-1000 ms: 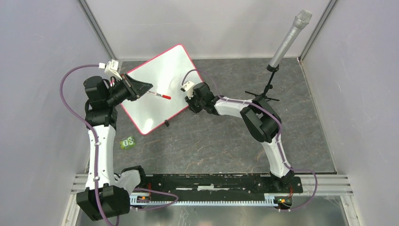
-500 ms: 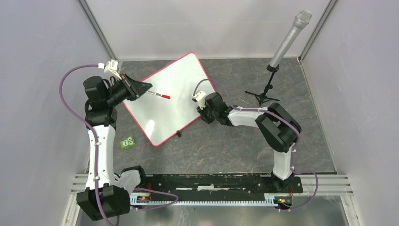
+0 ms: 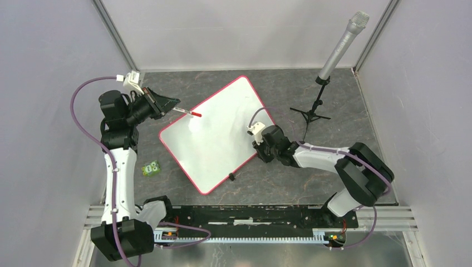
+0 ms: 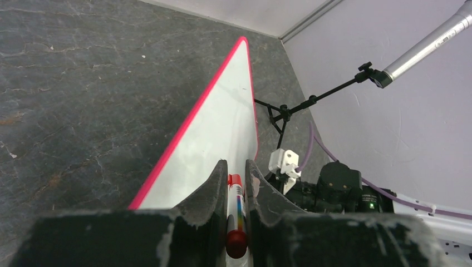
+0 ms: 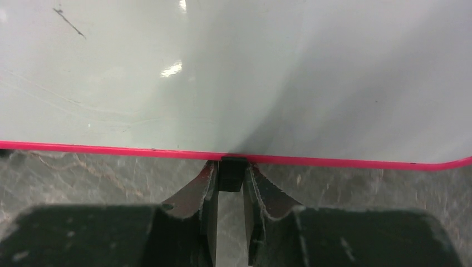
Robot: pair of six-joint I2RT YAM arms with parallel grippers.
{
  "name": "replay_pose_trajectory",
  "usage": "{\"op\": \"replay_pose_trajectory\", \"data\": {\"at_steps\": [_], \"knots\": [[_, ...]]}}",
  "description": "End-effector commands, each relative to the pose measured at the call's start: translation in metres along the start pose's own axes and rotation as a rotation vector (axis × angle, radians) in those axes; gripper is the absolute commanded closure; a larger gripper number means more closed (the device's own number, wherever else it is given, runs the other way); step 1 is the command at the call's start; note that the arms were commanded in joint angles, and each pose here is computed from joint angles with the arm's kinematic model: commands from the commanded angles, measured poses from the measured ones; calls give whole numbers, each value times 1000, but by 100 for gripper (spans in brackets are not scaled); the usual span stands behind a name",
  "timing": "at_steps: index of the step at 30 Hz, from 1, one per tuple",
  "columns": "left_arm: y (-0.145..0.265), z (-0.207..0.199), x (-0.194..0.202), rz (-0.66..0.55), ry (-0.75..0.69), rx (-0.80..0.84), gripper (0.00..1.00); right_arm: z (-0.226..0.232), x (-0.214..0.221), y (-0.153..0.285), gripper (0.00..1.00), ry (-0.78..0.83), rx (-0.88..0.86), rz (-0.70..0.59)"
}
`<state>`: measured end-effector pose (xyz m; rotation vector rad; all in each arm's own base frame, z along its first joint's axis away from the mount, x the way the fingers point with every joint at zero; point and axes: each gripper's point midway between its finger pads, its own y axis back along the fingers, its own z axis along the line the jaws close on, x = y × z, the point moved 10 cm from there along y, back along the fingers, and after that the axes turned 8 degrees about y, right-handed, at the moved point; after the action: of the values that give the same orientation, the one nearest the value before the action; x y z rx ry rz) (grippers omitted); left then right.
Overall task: Write a sentence on the whiteboard
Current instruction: Adjust the whiteboard stand at the center of the board.
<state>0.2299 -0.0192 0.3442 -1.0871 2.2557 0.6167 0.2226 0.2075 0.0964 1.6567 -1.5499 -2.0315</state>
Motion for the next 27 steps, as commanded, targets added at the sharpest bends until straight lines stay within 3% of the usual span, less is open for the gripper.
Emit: {"op": "replay_pose_trajectory", "data": {"at_steps": [1,14,27], "knots": [[4,-8,-3,-38,-11,29,98,2,18,22,100,-69,111,17],[9,-13,-2,-56,-19,29,98,15,45,45,100,-238,261,90],[11,-17,-3,-61,-10,36,98,37,55,45,91,-252,109,85]]}}
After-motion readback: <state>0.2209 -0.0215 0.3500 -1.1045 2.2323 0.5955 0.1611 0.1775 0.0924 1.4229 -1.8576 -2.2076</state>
